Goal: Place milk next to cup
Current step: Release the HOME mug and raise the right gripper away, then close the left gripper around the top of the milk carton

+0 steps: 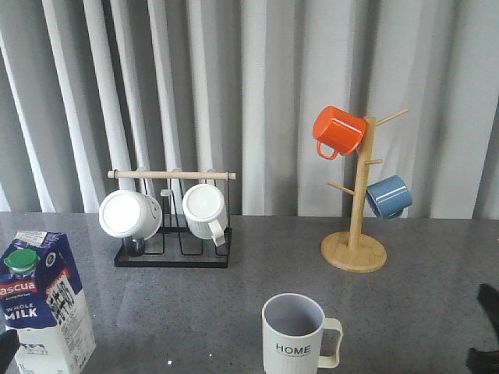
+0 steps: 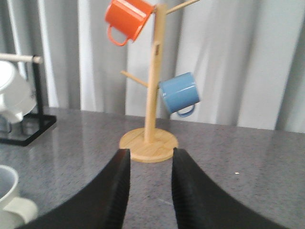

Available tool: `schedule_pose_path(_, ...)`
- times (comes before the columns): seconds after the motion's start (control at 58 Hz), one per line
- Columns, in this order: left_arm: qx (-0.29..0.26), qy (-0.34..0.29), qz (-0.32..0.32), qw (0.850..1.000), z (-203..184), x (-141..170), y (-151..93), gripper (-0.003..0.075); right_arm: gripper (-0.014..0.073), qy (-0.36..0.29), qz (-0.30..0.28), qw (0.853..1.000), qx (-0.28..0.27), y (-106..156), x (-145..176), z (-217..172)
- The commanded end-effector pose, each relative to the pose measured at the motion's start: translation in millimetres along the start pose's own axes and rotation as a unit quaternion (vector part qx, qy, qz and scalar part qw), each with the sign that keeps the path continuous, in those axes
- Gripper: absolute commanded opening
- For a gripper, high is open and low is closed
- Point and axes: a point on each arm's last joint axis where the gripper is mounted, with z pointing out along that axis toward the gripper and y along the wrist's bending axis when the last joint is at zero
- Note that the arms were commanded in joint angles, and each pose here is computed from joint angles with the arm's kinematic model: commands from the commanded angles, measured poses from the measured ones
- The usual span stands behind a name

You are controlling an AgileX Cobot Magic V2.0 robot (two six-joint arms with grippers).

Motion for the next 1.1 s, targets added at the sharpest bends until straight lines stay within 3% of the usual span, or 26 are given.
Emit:
schedule_pose_path(0.0, 0.008, -0.057, -0.005, 0.998, 0, -19, -3, 0.0559, 0.0231, -0.056, 0.003, 0.998, 0.03, -12, -23, -15)
schedule_pose_path(0.138, 0.008, -0.057, -0.005, 0.998, 0, -19, -3, 0.0559, 0.0203, -0.056, 0.002, 0.997, 0.049, -15, -29, -29)
schedule_pose_path(0.293, 0.008, -0.057, -0.005, 0.998, 0, -19, -3, 0.0559, -0.0013, -0.048, 0.0, 0.997, 0.061, -15, -32, -43)
schedule_pose_path(0.552, 0.008, -0.057, -0.005, 0.998, 0, -19, -3, 0.0559, -0.001, -0.095, -0.026, 0.993, 0.06, -11, -45, -60)
schedule_pose_path(1.086, 0.008, -0.057, -0.005, 0.998, 0, -19, -3, 0.0559, -0.001, -0.094, -0.028, 0.993, 0.06, -11, -44, -59)
